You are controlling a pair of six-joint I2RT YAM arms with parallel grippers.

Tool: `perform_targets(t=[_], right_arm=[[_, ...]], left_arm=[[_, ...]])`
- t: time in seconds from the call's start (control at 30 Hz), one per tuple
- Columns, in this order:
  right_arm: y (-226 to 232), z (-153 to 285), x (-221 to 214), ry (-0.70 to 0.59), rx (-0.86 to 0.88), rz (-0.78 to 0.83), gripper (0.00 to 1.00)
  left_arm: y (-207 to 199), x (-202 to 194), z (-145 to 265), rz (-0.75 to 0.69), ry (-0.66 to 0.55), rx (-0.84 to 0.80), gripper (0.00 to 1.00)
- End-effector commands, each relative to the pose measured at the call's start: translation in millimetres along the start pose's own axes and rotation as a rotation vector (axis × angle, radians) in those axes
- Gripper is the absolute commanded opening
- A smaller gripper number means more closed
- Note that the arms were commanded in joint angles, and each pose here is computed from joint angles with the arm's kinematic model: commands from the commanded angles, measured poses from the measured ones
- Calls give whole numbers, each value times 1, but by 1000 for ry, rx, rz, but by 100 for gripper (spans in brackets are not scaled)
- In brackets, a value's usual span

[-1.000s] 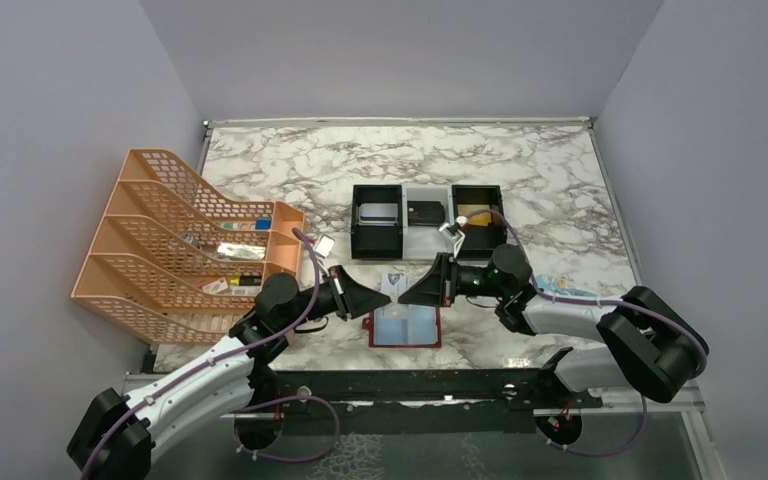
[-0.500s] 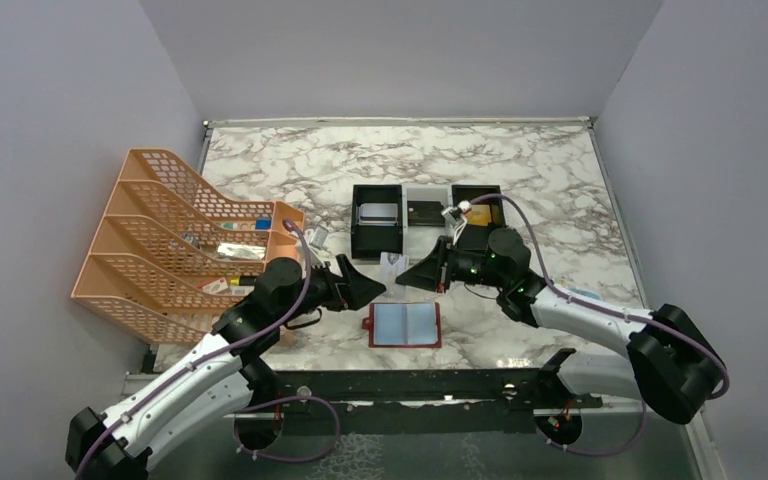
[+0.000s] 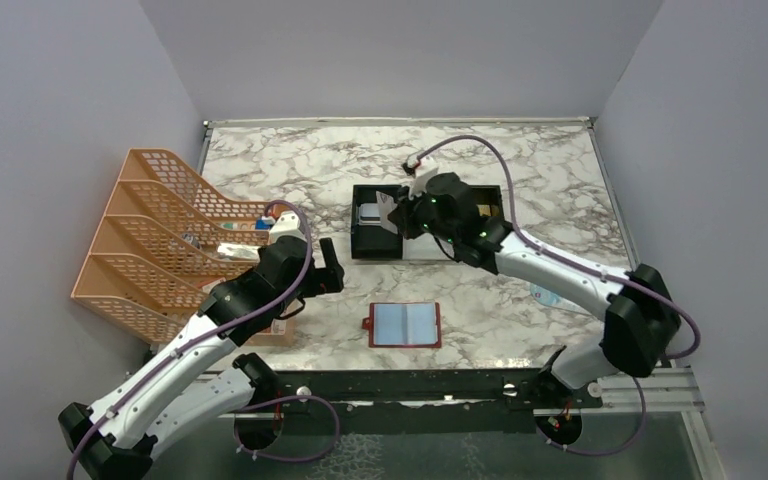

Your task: Take the credit cards out of the card holder

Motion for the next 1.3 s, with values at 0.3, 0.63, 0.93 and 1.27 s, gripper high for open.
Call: perform_targets(t=[0.3, 0.63, 0.93, 1.27], right_arm=[[-17, -78, -12, 264, -379, 693, 1], [-24, -111, -27, 346, -342, 935, 1], [-27, -132, -37, 402, -296, 1094, 1], [-32, -147, -46, 360, -261, 1221, 4]], left_arm=[[32, 24, 26, -4, -218, 172, 99], [39, 29, 45, 71, -310, 118, 99], [38, 29, 44, 61, -303, 118, 99], [39, 29, 46, 65, -309, 112, 99]])
Point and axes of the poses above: each gripper's point midway between its finger pads, its own z axis back along the fingers, its own y axis along the line the jaws close on, x = y × z, the point moved 7 cm from there along z, back along the fingers, and after that the axes turned 8 degrees about z, right-handed, at the moved point
